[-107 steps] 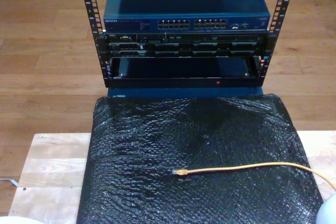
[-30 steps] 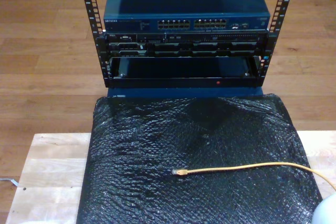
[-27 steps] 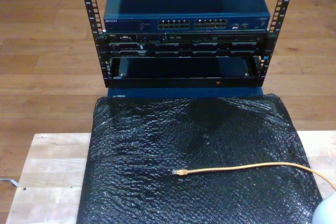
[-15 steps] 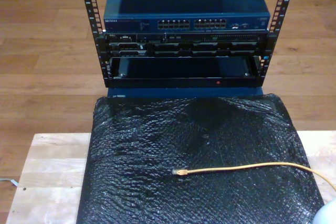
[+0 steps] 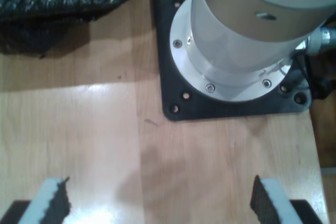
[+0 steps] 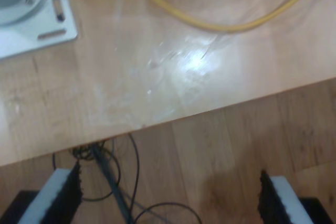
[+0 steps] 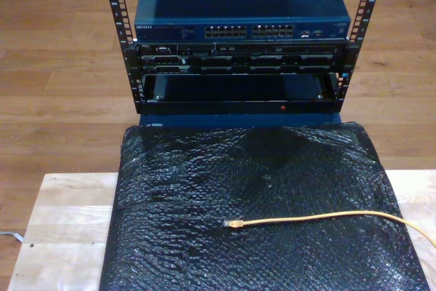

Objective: Grab the cable and plug it in

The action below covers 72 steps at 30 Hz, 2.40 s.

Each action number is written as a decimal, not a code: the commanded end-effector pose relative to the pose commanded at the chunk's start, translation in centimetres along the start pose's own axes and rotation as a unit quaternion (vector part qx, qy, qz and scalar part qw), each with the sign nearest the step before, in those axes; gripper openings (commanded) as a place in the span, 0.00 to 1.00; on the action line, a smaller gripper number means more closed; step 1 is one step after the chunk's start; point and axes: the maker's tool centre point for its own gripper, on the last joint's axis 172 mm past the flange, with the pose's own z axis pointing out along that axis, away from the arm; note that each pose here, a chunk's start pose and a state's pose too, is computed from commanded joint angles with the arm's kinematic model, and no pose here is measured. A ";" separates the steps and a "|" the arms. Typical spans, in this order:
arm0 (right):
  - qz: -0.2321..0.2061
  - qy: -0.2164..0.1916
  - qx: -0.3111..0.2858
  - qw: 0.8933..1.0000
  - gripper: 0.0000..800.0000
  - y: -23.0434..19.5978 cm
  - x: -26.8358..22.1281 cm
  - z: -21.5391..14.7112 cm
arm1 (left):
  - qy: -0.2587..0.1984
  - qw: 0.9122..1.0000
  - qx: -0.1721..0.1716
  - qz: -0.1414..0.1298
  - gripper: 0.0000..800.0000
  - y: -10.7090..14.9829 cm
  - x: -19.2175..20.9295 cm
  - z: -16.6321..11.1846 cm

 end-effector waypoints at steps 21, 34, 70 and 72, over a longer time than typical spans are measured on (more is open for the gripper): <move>0.018 0.110 0.006 0.994 0.99 5.6 8.3 -3.9 | 0.015 1.000 -0.007 0.003 1.00 -3.6 2.7 -0.6; 0.008 0.122 0.025 0.992 0.99 7.1 11.2 -3.9 | 0.011 0.999 -0.031 -0.014 1.00 -5.7 4.3 -0.2; -0.021 0.152 0.050 0.987 0.99 10.5 19.6 -3.0 | 0.030 0.998 -0.042 -0.034 1.00 -9.4 8.0 1.5; -0.023 0.152 0.058 0.986 0.99 10.5 20.3 -2.7 | 0.031 0.998 -0.044 -0.037 1.00 -9.5 8.2 1.7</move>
